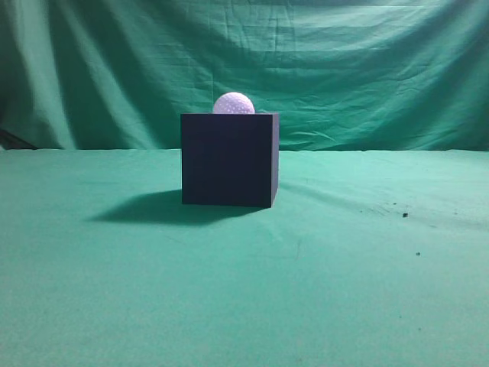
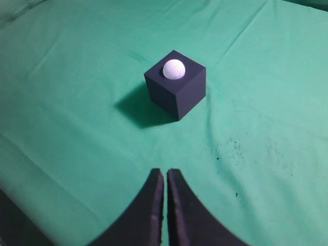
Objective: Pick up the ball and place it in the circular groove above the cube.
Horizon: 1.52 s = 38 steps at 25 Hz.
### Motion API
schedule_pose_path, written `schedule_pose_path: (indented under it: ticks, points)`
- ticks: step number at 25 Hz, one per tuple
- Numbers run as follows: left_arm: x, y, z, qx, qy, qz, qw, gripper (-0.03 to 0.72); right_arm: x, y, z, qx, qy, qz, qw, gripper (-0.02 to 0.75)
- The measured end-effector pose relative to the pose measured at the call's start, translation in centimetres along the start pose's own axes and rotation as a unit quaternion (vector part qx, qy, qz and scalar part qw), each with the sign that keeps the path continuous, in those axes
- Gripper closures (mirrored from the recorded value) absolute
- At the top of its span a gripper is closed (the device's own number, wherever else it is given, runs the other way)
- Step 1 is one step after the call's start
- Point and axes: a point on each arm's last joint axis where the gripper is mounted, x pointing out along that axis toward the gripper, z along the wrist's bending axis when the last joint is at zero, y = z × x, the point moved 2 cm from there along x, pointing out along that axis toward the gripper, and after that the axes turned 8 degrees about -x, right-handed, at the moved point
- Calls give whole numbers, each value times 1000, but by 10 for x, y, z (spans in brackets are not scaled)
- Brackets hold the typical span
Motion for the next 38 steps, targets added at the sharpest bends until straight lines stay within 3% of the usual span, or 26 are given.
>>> schedule_pose_path:
  ticks: [7, 14, 18, 24, 29, 38]
  points:
    - [0, 0, 0, 0, 0, 0, 1000, 688, -28, 23, 4, -44, 2, -33, 998, 738]
    - [0, 0, 0, 0, 0, 0, 1000, 688, 1, 44, -2, -77, 33, -60, 995, 738]
    - [0, 0, 0, 0, 0, 0, 1000, 688, 18, 69, -10, -57, 93, -123, 986, 738]
    - [0, 0, 0, 0, 0, 0, 1000, 688, 41, 113, -25, -7, 218, -194, 957, 738]
    - [0, 0, 0, 0, 0, 0, 1000, 688, 69, 151, -36, 44, 273, -172, 946, 738]
    - [0, 0, 0, 0, 0, 0, 1000, 688, 83, 172, -37, 84, 271, -129, 950, 738]
